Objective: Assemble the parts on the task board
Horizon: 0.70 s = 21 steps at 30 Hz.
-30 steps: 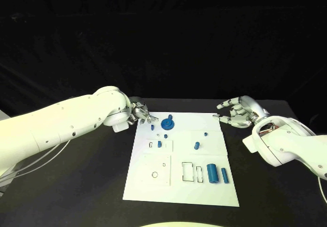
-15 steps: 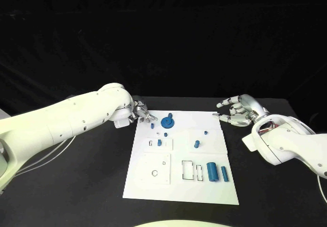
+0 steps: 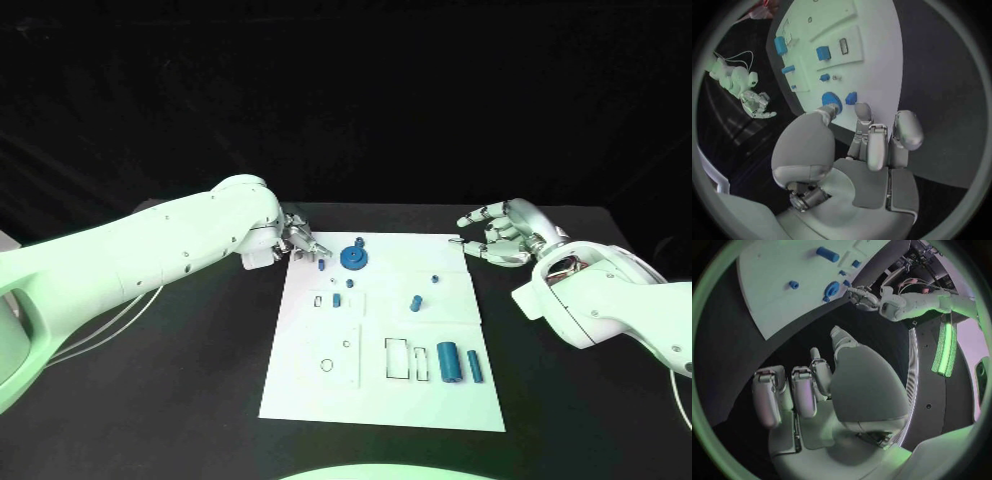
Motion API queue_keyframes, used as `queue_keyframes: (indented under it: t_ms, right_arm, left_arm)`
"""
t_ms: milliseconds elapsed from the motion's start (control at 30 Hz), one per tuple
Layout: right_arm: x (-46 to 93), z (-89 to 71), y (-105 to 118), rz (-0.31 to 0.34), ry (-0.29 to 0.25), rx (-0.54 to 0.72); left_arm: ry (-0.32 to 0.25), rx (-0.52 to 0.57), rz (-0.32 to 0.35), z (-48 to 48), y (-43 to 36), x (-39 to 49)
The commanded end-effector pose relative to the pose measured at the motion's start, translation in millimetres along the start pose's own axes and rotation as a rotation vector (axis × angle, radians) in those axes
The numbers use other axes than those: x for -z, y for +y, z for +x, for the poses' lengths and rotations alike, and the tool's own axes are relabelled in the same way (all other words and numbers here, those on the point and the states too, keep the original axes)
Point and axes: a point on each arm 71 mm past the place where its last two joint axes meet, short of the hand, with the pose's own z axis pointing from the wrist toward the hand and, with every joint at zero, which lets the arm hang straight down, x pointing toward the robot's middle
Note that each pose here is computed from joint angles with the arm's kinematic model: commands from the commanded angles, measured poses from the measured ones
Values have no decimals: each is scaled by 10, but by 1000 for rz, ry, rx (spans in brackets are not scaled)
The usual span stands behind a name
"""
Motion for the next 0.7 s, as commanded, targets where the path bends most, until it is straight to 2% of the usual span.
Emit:
queue_keyframes:
  t_ms: [33, 400, 700]
  right_arm:
    - [4, 11, 21, -18, 4, 4]
    - [6, 17, 27, -18, 6, 1]
    - [5, 22, 32, -18, 7, 0]
  left_arm:
    - [32, -14, 8, 25, -19, -5]
    - [28, 3, -3, 23, 26, -29]
    - [41, 15, 8, 40, 4, -30]
